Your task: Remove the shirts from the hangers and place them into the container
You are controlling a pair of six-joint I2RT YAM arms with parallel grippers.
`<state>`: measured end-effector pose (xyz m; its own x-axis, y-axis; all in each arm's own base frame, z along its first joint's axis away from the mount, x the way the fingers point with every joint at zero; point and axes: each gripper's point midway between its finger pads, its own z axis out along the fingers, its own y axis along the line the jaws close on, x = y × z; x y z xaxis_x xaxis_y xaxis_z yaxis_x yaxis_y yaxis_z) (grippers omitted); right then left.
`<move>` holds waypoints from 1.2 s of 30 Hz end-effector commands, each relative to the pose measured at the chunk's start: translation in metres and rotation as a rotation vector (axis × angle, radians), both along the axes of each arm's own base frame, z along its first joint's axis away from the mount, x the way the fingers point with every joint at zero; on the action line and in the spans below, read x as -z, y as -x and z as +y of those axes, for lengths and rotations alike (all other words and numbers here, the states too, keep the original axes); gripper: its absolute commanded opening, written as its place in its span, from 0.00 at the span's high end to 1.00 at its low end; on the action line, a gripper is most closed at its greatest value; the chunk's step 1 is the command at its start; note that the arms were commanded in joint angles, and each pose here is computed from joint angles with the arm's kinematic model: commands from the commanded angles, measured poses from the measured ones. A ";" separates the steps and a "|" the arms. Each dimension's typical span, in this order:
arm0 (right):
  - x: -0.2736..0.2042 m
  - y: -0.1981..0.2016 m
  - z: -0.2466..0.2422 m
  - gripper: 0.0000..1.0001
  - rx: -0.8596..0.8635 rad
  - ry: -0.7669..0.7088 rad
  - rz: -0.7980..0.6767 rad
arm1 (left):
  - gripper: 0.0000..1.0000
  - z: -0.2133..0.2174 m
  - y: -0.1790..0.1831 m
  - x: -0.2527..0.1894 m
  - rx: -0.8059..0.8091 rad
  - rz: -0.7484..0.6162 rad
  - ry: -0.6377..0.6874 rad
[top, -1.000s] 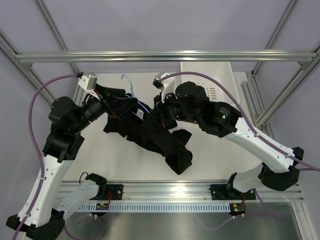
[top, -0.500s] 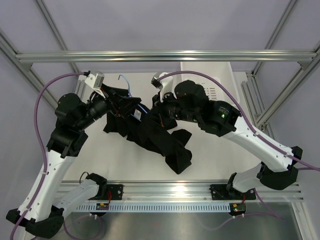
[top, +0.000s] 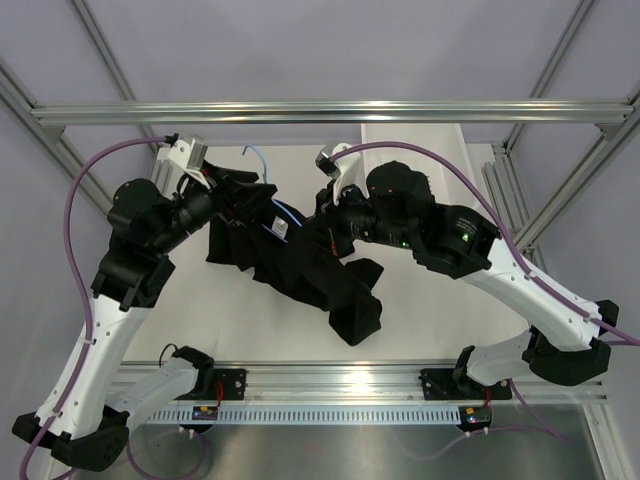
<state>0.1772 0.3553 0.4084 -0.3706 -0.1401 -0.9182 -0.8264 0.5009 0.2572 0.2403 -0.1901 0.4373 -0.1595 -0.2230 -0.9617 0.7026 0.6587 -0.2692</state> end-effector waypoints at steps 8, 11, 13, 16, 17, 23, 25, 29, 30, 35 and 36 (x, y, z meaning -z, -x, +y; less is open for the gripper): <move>-0.019 0.009 0.005 1.00 -0.043 -0.060 -0.030 | 0.50 -0.007 -0.001 -0.023 0.032 -0.054 0.037; -0.019 0.009 0.007 1.00 -0.043 -0.059 -0.030 | 0.55 -0.007 -0.002 -0.022 0.027 -0.054 0.035; -0.017 0.008 0.008 1.00 -0.040 -0.053 -0.028 | 0.55 -0.007 0.000 -0.024 0.030 -0.060 0.039; -0.013 0.006 0.008 1.00 -0.033 -0.042 -0.025 | 0.58 -0.005 0.002 -0.029 0.027 -0.071 0.042; -0.013 0.007 0.008 1.00 -0.038 -0.041 -0.024 | 0.59 -0.005 0.003 -0.032 0.027 -0.075 0.044; -0.010 0.006 0.010 1.00 -0.037 -0.040 -0.020 | 0.67 -0.005 0.006 -0.036 0.029 -0.079 0.052; -0.009 0.006 0.009 1.00 -0.032 -0.037 -0.019 | 0.70 -0.004 0.007 -0.038 0.026 -0.086 0.055; -0.011 0.007 0.008 1.00 -0.033 -0.040 -0.023 | 0.74 -0.003 0.007 -0.041 0.026 -0.089 0.058; -0.012 0.007 0.008 1.00 -0.033 -0.040 -0.025 | 0.77 -0.004 0.006 -0.040 0.026 -0.084 0.056; -0.011 0.006 0.006 1.00 -0.023 -0.036 -0.031 | 1.00 -0.004 0.004 -0.036 0.022 -0.074 0.053; -0.011 0.005 0.005 1.00 -0.018 -0.034 -0.031 | 1.00 -0.003 0.003 -0.035 0.011 -0.074 0.054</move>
